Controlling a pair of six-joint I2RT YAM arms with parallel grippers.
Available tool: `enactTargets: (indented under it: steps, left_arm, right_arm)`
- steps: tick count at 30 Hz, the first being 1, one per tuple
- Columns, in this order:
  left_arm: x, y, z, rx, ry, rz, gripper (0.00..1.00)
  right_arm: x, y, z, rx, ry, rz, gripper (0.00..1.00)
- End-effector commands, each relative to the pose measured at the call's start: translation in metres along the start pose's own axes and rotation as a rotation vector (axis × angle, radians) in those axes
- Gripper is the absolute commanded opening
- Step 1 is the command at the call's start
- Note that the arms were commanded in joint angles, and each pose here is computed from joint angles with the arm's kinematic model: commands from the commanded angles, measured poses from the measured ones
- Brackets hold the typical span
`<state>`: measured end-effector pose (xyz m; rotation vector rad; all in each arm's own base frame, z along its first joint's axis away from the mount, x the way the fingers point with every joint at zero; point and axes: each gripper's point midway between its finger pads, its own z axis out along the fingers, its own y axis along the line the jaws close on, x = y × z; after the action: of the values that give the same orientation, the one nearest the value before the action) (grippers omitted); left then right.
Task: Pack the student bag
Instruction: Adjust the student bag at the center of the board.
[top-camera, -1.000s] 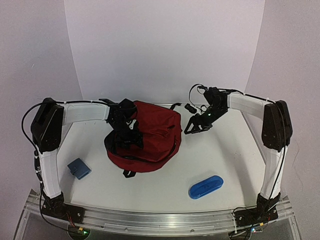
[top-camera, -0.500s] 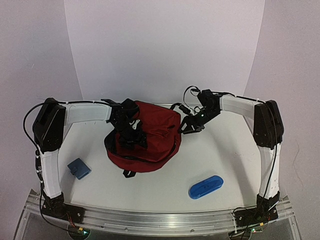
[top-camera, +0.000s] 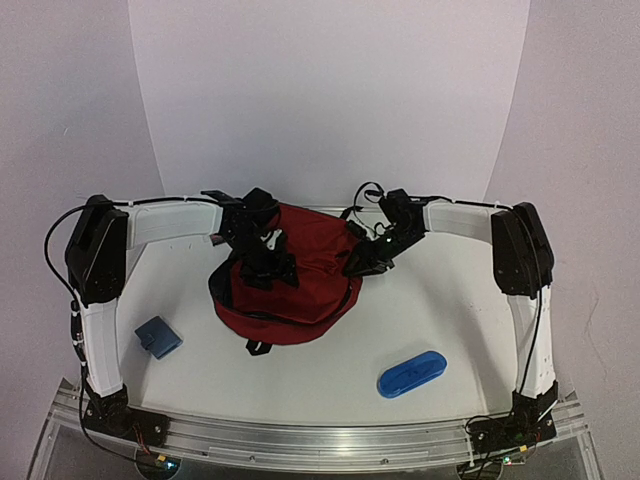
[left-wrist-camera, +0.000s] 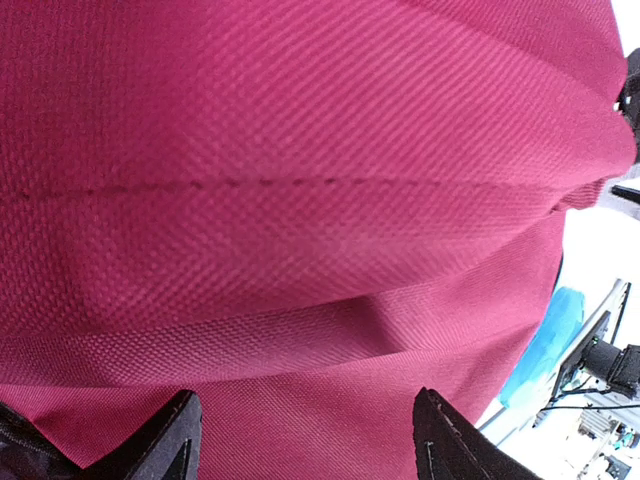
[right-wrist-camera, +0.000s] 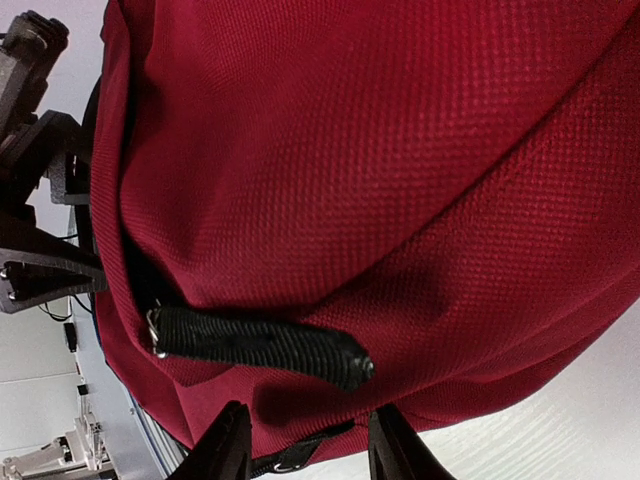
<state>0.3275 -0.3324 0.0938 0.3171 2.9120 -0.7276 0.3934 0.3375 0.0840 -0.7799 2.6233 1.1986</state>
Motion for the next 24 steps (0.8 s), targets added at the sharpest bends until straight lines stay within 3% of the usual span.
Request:
enactTargets:
  steps: [1, 5, 12, 16, 21, 24]
  left_arm:
    - [-0.015, -0.016, -0.021, 0.025, -0.053, 0.028, 0.73]
    - [-0.020, -0.021, -0.026, 0.029, -0.059, 0.038, 0.73]
    - [-0.036, -0.035, -0.039, 0.039, -0.083, 0.055, 0.73]
    - [-0.047, -0.043, -0.041, 0.047, -0.093, 0.065, 0.73]
    - [-0.063, -0.054, -0.040, 0.064, -0.102, 0.091, 0.73]
    - [-0.073, -0.066, -0.039, 0.085, -0.110, 0.119, 0.79]
  right_arm:
    - [-0.001, 0.000, 0.003, 0.002, -0.010, 0.001, 0.31]
    - [0.002, 0.011, -0.007, -0.020, -0.016, -0.002, 0.16]
    - [0.012, 0.036, -0.031, -0.067, -0.035, -0.032, 0.03]
    - [0.024, 0.040, -0.033, -0.088, -0.022, -0.018, 0.04]
    - [0.032, 0.041, -0.035, -0.099, -0.014, -0.010, 0.00]
    - [0.036, 0.046, -0.038, -0.110, -0.018, -0.015, 0.00]
